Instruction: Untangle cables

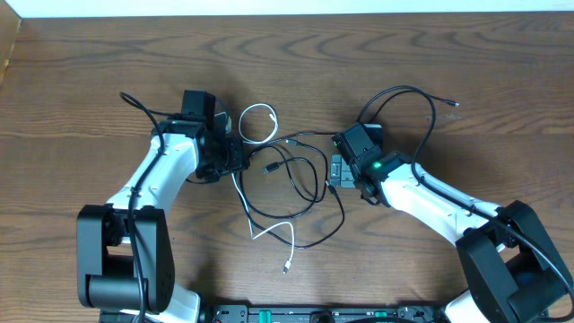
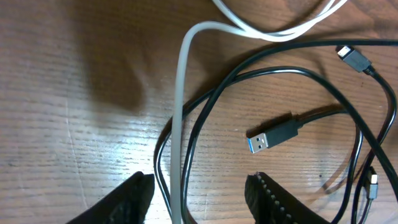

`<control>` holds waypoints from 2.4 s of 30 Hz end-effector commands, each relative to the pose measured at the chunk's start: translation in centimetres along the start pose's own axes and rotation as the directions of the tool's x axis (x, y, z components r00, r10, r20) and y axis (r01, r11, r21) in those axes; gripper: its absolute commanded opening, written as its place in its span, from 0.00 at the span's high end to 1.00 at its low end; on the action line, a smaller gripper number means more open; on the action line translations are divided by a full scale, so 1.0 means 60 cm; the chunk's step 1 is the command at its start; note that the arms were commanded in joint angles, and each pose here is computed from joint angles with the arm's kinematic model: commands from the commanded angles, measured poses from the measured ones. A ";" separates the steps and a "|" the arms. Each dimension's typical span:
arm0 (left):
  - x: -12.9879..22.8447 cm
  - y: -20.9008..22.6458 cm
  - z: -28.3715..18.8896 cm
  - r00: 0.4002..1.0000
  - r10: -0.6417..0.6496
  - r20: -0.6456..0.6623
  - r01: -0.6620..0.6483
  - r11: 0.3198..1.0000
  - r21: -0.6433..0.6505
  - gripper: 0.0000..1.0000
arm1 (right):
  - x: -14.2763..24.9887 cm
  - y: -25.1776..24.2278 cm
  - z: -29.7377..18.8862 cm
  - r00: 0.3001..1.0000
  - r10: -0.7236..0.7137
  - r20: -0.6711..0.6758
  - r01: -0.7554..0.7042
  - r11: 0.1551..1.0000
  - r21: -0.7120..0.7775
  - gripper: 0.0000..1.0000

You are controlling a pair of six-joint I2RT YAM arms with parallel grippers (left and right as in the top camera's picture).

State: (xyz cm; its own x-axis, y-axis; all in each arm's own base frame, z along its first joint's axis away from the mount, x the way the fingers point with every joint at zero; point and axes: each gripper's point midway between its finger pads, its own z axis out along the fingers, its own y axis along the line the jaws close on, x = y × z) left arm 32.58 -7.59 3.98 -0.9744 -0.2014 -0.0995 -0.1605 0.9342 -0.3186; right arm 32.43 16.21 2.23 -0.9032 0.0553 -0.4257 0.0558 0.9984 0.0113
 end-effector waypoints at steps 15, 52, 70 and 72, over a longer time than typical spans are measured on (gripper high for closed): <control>0.013 -0.026 0.034 1.000 0.019 -0.001 -0.019 0.989 0.144 0.51 | 0.000 -0.003 0.003 1.000 0.014 -0.001 -0.014 1.000 0.008 0.01; 0.001 -0.042 0.051 0.986 -0.068 -0.154 0.153 0.741 0.653 0.50 | 0.000 -0.002 0.003 1.000 0.015 0.000 -0.015 1.000 0.007 0.01; 0.006 -0.066 0.023 0.980 -0.060 -0.190 0.183 0.649 0.738 0.92 | -0.001 -0.002 0.003 1.000 0.015 0.001 -0.015 1.000 0.006 0.01; 0.006 -0.069 0.020 0.980 -0.058 -0.193 0.185 0.638 0.748 0.92 | -0.001 -0.002 0.003 1.000 0.015 0.001 -0.015 1.000 0.006 0.01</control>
State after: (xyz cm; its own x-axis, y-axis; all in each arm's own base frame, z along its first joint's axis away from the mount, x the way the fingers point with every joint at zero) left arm 33.43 -11.43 3.42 -0.9746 -0.2079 0.0833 -0.1632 0.4045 -0.8999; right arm 32.43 16.29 2.23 -0.9035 0.0558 -0.4250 0.0543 0.9984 0.0156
